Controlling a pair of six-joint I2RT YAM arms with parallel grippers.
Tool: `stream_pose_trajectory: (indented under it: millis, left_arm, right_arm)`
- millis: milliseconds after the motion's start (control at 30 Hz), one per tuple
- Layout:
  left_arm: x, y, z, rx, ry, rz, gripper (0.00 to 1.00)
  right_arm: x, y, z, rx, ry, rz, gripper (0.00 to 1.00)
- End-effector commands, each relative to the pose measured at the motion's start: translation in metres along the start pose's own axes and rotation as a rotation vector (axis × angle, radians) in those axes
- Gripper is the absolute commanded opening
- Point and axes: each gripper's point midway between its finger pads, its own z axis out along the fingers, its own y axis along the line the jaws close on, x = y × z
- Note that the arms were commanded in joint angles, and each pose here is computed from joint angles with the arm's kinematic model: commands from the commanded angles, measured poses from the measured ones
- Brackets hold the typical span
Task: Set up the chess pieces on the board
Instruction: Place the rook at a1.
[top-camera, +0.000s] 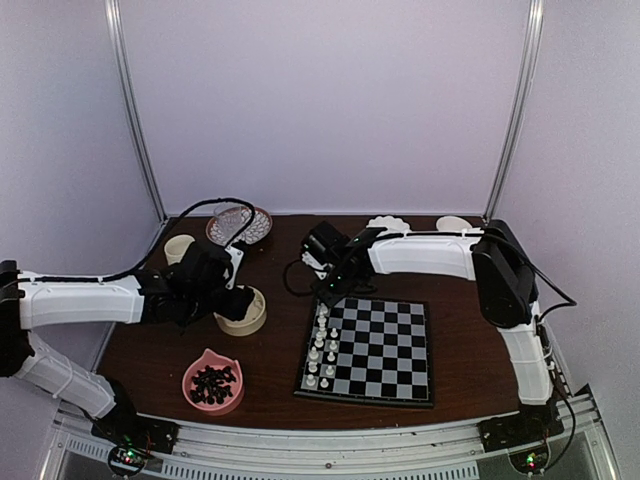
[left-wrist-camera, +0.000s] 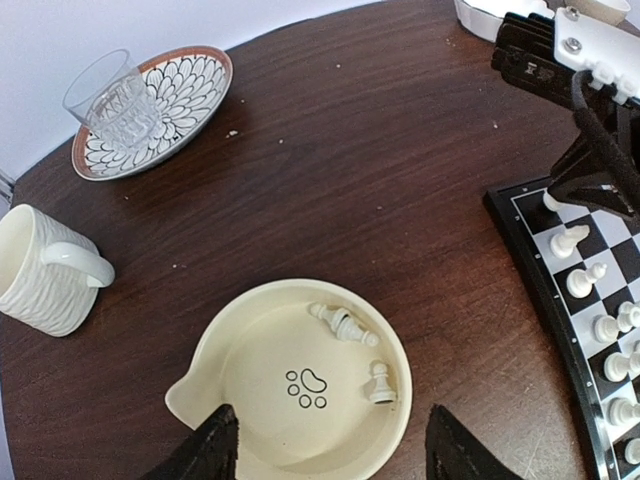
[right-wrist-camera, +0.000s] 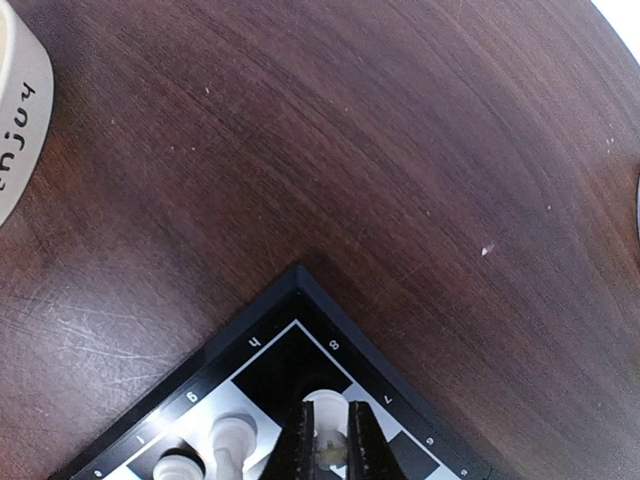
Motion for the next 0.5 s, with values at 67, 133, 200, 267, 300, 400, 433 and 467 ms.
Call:
stream_pose_trajectory:
  millis: [67, 133, 200, 267, 300, 400, 433, 467]
  left_arm:
    - [-0.0148, 0.0025, 0.0003, -0.007, -0.022, -0.031, 0.65]
    - [-0.0149, 0.0022, 0.0007, -0.006, -0.018, -0.031, 0.65]
    - [-0.0150, 0.0017, 0.0009, -0.004, -0.016, -0.031, 0.65]
    - [-0.0140, 0.0008, 0.0015, -0.001, -0.011, -0.030, 0.65]
    - [-0.0137, 0.0004, 0.0019, 0.001, -0.009, -0.030, 0.65]
    - [-0.0138, -0.0007, 0.0028, 0.004, -0.003, -0.029, 0.65]
    - [-0.0137, -0.0008, 0.0030, 0.005, -0.002, -0.030, 0.65]
    - [-0.0130, -0.0009, 0.0034, 0.004, 0.000, -0.030, 0.65]
  right_arm:
    - [-0.0126, 0.0028, 0.0037, -0.029, -0.024, 0.013, 0.05]
    - [-0.0134, 0.0046, 0.0051, -0.037, -0.024, 0.014, 0.05]
    - [-0.0141, 0.0058, 0.0066, -0.044, -0.025, 0.016, 0.05]
    - [-0.0143, 0.0076, 0.0079, -0.050, -0.024, 0.016, 0.06]
    - [-0.0141, 0.0080, 0.0087, -0.051, -0.022, 0.015, 0.06]
    - [-0.0137, 0.0087, 0.0102, -0.053, -0.017, 0.012, 0.06]
    - [-0.0136, 0.0087, 0.0108, -0.052, -0.017, 0.012, 0.07]
    - [-0.0137, 0.0086, 0.0108, -0.051, -0.017, 0.012, 0.09]
